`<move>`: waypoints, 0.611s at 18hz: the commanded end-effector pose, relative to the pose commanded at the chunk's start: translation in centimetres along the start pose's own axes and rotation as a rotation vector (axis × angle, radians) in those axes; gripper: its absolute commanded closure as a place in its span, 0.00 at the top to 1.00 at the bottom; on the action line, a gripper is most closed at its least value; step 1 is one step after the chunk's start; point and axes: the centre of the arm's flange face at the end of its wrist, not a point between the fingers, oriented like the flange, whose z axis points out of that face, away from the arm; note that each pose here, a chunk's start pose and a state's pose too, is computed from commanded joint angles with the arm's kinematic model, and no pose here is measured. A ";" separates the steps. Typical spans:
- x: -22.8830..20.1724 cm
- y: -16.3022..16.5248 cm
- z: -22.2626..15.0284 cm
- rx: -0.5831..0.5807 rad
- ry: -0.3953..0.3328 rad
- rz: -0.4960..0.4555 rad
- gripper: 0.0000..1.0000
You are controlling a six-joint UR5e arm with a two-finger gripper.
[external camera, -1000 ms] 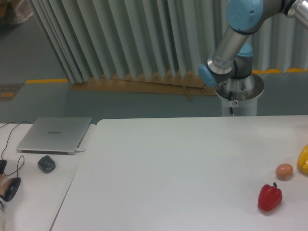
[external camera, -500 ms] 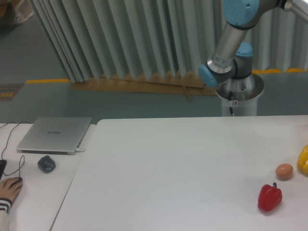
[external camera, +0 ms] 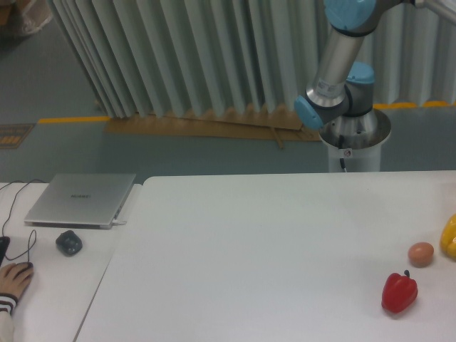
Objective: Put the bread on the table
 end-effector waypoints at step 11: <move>3.8 -3.9 -4.0 0.028 0.050 -0.099 0.20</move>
